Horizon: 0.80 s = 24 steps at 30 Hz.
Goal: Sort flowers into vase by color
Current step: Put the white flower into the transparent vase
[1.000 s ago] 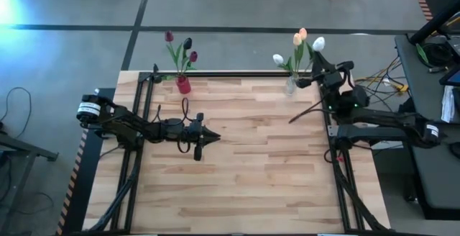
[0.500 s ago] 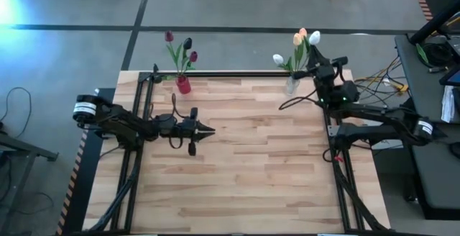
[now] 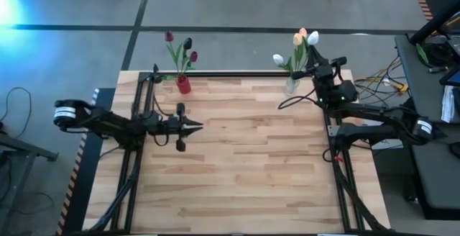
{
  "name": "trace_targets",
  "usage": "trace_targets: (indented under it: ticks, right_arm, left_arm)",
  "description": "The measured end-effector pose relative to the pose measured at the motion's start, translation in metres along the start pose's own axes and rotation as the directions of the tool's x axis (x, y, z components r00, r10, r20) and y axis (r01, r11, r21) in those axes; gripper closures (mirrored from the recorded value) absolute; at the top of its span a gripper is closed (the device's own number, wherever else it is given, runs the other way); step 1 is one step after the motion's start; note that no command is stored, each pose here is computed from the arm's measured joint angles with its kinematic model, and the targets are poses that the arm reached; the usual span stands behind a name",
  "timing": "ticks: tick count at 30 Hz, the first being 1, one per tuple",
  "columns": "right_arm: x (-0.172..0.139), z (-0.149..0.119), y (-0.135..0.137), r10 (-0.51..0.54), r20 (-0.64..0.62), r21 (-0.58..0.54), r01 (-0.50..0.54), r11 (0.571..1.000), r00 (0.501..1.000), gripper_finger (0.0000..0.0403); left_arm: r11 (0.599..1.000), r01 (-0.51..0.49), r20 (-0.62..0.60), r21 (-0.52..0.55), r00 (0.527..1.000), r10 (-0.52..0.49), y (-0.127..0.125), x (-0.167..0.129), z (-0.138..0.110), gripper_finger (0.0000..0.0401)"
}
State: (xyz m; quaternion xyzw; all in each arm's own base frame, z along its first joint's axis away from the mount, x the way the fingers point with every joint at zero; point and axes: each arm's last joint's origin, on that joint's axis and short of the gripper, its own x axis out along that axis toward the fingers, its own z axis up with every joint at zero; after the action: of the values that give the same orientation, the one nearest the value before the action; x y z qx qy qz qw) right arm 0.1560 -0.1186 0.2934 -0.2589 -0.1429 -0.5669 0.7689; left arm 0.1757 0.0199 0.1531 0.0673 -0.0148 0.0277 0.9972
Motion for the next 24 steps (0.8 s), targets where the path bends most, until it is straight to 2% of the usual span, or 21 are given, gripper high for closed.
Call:
trace_targets:
  ticks: [3,14,19,24]
  right_arm:
    - [0.0,-0.003,0.003,0.009,-0.012,-0.022,-0.009,1.0,1.0,0.0394]
    - [0.002,-0.016,0.013,0.041,-0.058,-0.068,-0.045,0.997,0.997,0.0394]
    - [0.002,-0.016,0.013,0.037,-0.063,-0.08,-0.042,0.996,0.997,0.0394]
    - [0.002,-0.017,0.012,0.003,-0.089,-0.096,-0.011,0.995,0.996,0.0389]
  left_arm:
    - [1.0,-0.019,0.016,0.021,1.0,0.018,0.002,-0.012,-0.001,0.0366]
    - [0.992,-0.124,0.013,0.034,0.992,0.124,0.025,-0.021,0.003,0.0366]
    - [0.985,-0.169,0.023,0.039,0.985,0.168,0.032,-0.025,0.006,0.0366]
    - [0.984,-0.173,0.006,0.046,0.985,0.173,0.032,-0.03,0.008,0.0366]
